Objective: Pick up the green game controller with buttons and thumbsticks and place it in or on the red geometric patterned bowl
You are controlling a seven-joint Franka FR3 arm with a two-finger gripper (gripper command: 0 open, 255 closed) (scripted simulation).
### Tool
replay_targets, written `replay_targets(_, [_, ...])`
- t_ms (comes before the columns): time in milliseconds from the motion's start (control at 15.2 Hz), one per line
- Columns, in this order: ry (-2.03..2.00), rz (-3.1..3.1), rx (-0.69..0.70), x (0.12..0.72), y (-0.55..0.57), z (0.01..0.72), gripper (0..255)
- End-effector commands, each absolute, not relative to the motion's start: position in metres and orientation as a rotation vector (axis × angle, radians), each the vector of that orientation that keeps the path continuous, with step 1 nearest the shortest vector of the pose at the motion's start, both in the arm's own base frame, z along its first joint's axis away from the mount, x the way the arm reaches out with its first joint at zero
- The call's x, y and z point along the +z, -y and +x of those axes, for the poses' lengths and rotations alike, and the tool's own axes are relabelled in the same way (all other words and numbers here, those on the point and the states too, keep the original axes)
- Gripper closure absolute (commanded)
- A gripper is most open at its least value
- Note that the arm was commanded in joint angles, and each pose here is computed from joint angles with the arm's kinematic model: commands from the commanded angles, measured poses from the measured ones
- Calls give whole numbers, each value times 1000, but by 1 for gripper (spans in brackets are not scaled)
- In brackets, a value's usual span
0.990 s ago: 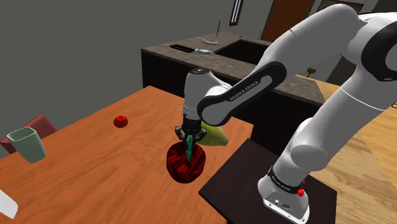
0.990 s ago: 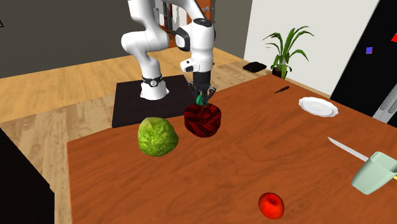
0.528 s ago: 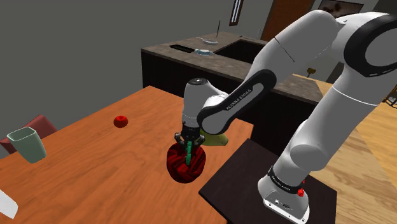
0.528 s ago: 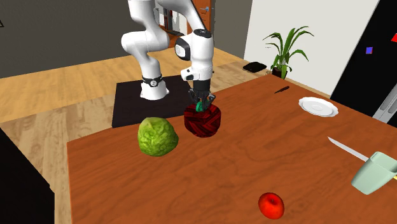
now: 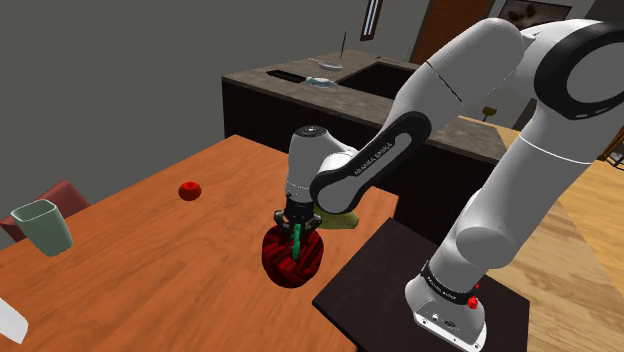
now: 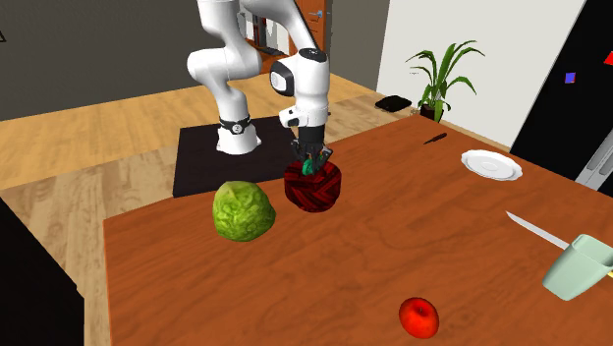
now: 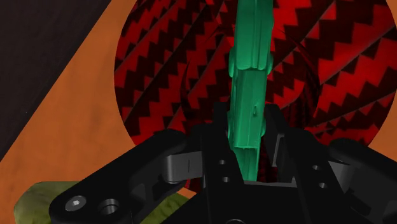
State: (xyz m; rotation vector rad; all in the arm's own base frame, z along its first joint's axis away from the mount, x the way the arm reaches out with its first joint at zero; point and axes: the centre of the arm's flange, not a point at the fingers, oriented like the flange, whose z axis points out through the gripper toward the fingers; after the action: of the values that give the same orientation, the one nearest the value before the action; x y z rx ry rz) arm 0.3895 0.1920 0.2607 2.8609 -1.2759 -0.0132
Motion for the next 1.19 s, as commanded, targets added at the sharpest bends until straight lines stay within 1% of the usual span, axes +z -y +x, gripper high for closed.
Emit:
replay_targets(0, [1276, 2861, -13, 261, -192, 389, 0])
replay_targets(330, [1276, 2861, -13, 261, -192, 390, 0])
replay_targets(594, [1276, 2861, -13, 311, -192, 390, 0])
replay_targets(1122, [1276, 2861, -13, 311, -192, 390, 0])
